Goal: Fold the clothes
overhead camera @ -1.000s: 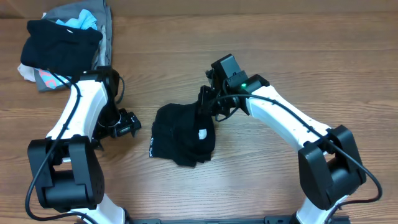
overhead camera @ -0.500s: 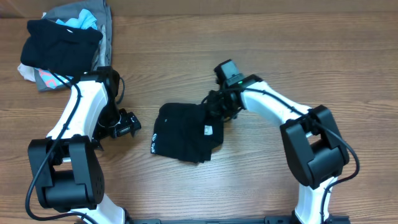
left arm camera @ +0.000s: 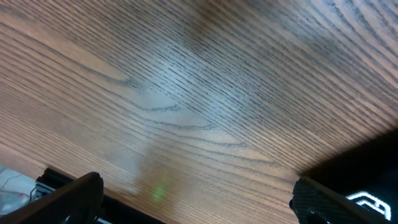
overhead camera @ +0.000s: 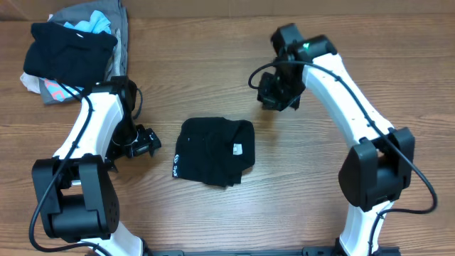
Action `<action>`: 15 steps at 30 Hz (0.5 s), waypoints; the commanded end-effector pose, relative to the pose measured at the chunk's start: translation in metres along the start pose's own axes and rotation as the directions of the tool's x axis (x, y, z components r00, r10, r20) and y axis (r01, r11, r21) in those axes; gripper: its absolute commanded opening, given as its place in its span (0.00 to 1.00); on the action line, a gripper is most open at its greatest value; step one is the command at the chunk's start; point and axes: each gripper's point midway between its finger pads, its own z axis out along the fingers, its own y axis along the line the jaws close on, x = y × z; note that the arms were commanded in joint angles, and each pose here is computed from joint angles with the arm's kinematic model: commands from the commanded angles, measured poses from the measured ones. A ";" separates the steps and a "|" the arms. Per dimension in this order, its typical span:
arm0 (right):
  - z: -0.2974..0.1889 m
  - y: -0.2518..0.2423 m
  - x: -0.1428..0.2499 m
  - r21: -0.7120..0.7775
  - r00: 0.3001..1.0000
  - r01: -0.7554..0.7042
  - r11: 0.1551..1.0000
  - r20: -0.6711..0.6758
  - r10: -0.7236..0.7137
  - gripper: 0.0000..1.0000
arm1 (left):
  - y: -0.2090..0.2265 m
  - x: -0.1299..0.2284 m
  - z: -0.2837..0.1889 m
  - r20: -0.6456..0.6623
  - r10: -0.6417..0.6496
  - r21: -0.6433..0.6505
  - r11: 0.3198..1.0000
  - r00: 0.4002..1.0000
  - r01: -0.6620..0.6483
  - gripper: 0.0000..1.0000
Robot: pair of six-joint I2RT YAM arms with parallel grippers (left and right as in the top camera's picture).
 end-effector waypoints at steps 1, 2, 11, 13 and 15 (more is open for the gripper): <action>-0.024 0.079 0.057 -0.352 0.924 0.328 0.877 -0.074 -0.375 0.09 | 0.002 0.000 -0.003 0.022 -0.013 -0.002 1.000 1.000 0.013 1.00; -0.020 0.084 0.066 -0.367 0.907 0.356 0.860 -0.086 -0.412 0.10 | 0.002 0.000 -0.004 0.023 -0.013 -0.002 1.000 1.000 0.013 1.00; 0.048 0.125 0.141 -0.479 0.812 0.415 0.774 -0.189 -0.552 0.10 | 0.002 0.000 -0.003 0.021 -0.013 -0.003 1.000 1.000 0.013 1.00; 0.066 0.123 0.148 -0.477 0.816 0.398 0.784 -0.206 -0.540 0.10 | 0.003 0.001 -0.003 0.019 -0.012 -0.004 1.000 1.000 0.012 1.00; 0.082 0.118 0.149 -0.480 0.823 0.386 0.788 -0.207 -0.529 0.11 | 0.003 0.001 -0.003 0.018 -0.012 -0.005 1.000 1.000 0.012 1.00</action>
